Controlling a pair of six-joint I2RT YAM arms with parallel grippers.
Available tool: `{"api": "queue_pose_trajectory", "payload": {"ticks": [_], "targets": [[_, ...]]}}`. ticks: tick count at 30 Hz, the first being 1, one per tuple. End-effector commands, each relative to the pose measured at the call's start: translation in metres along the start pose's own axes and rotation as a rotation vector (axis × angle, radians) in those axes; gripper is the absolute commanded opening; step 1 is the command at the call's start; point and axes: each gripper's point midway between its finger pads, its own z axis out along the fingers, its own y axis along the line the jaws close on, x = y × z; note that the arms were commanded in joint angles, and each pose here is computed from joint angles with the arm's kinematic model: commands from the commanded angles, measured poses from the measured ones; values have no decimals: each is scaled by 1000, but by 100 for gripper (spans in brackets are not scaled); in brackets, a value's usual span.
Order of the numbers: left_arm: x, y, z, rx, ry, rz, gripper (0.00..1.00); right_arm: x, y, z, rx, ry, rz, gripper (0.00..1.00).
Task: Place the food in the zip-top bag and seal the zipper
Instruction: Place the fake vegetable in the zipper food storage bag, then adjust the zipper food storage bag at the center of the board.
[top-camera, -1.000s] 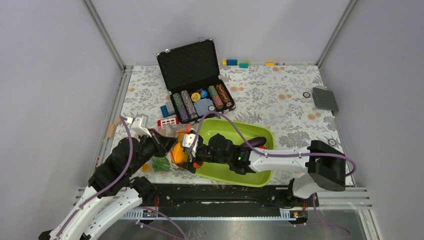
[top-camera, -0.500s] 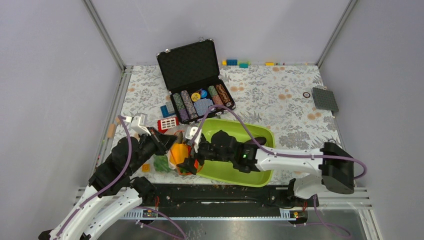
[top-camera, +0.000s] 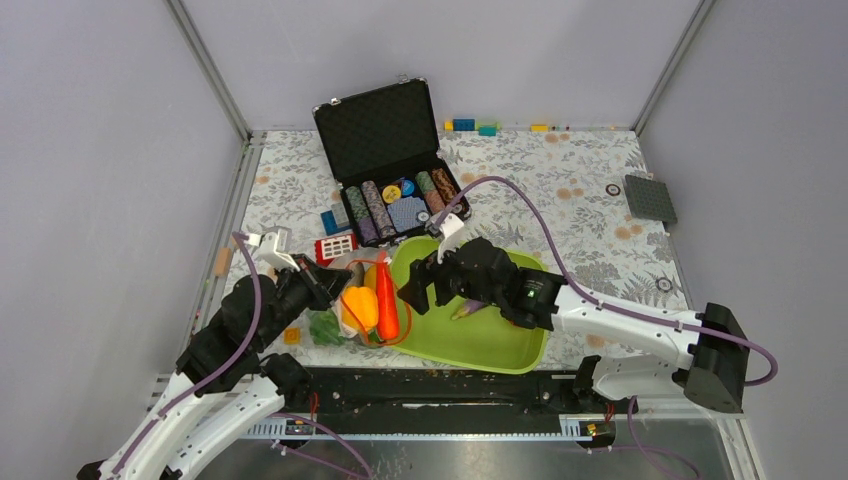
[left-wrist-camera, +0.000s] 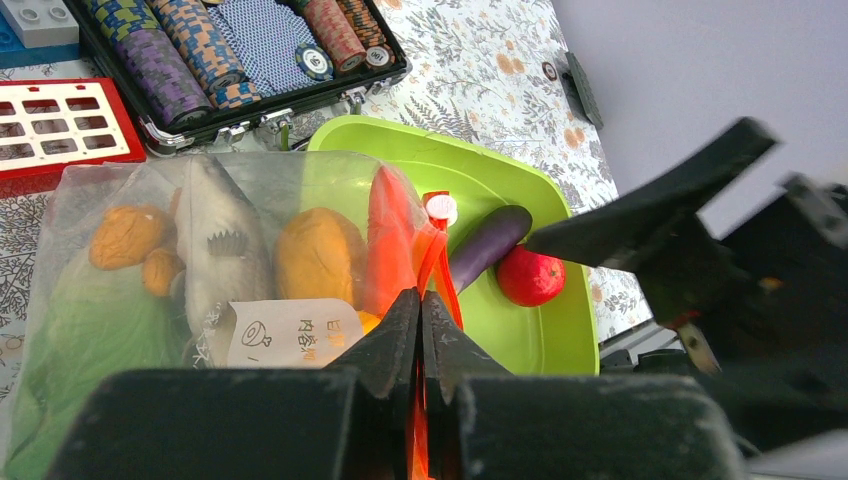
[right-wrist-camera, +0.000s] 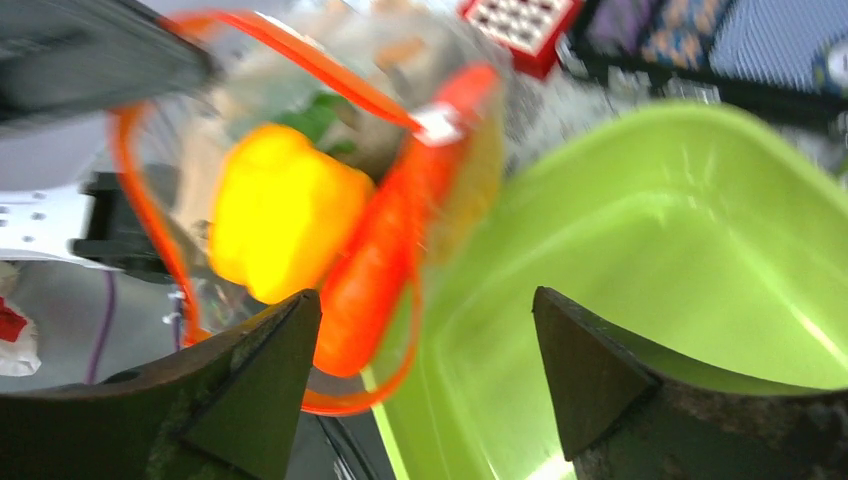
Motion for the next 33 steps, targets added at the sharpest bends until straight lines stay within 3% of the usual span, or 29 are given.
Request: {"api": "queue_pose_trajectory", "payload": {"ticks": [1, 4, 8, 10, 13, 17, 20, 26, 33], "targets": [[-24, -14, -3, 51, -97, -18, 0, 43, -7, -6, 2, 164, 121, 80], [-23, -14, -2, 48, -93, -17, 0, 56, 4, 3, -62, 234, 120, 75], [-23, -14, -3, 52, -96, -19, 0, 67, -3, 21, -24, 276, 132, 66], [-24, -13, -4, 48, -102, -19, 0, 65, -2, 26, -26, 272, 133, 53], [-24, -10, -5, 31, -102, -17, 0, 58, -2, 28, -18, 254, 133, 22], [-27, 6, -7, -44, -127, 0, 0, 32, 15, 23, -97, 208, 69, 6], [-30, 24, -10, -144, -144, 7, 0, 6, 31, 20, -151, 173, 33, 0], [-45, 41, -33, -262, -178, 39, 0, -39, 53, 25, -205, 144, -60, 0], [-50, 86, -58, -516, -215, 28, 0, -53, 49, 38, -159, 191, -139, 0]]}}
